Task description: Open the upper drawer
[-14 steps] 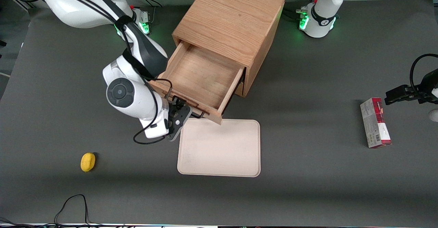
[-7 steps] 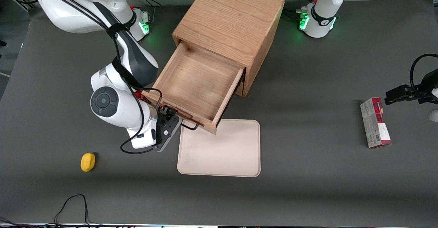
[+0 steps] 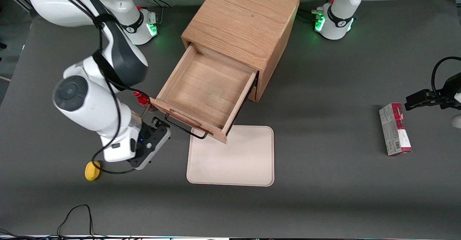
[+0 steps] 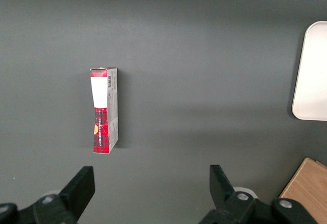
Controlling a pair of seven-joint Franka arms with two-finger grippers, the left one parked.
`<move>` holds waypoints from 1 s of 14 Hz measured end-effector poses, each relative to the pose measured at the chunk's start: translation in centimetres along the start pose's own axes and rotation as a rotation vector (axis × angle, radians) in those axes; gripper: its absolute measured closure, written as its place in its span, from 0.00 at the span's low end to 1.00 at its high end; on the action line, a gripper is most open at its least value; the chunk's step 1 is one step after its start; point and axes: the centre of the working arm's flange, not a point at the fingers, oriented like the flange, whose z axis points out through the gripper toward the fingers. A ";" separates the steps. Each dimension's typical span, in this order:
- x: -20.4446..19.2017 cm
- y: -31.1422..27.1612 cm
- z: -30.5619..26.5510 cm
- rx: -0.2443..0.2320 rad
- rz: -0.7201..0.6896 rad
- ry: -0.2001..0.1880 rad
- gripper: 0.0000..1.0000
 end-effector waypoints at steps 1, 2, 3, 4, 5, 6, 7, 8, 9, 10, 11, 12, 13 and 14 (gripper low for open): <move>-0.3 0.8 -1.1 -0.013 0.013 0.013 0.00; -0.9 1.7 -2.2 -0.014 0.033 0.019 0.00; -2.0 2.6 -3.5 0.005 0.072 0.007 0.00; -3.6 3.6 -5.2 0.029 0.137 -0.018 0.00; -5.6 4.4 -7.3 0.047 0.216 -0.051 0.00; -7.6 4.9 -9.6 0.054 0.282 -0.080 0.00; -9.5 5.2 -11.8 0.043 0.340 -0.102 0.00; -11.4 5.3 -13.6 0.027 0.402 -0.121 0.00; -13.3 5.1 -14.9 0.013 0.477 -0.144 0.00; -15.1 4.6 -15.6 0.001 0.560 -0.165 0.00; -16.8 3.9 -15.9 -0.008 0.650 -0.185 0.00; -18.3 3.0 -16.1 -0.015 0.730 -0.203 0.00; -19.6 2.0 -16.2 -0.022 0.801 -0.218 0.00; -20.9 1.1 -16.2 -0.026 0.850 -0.231 0.00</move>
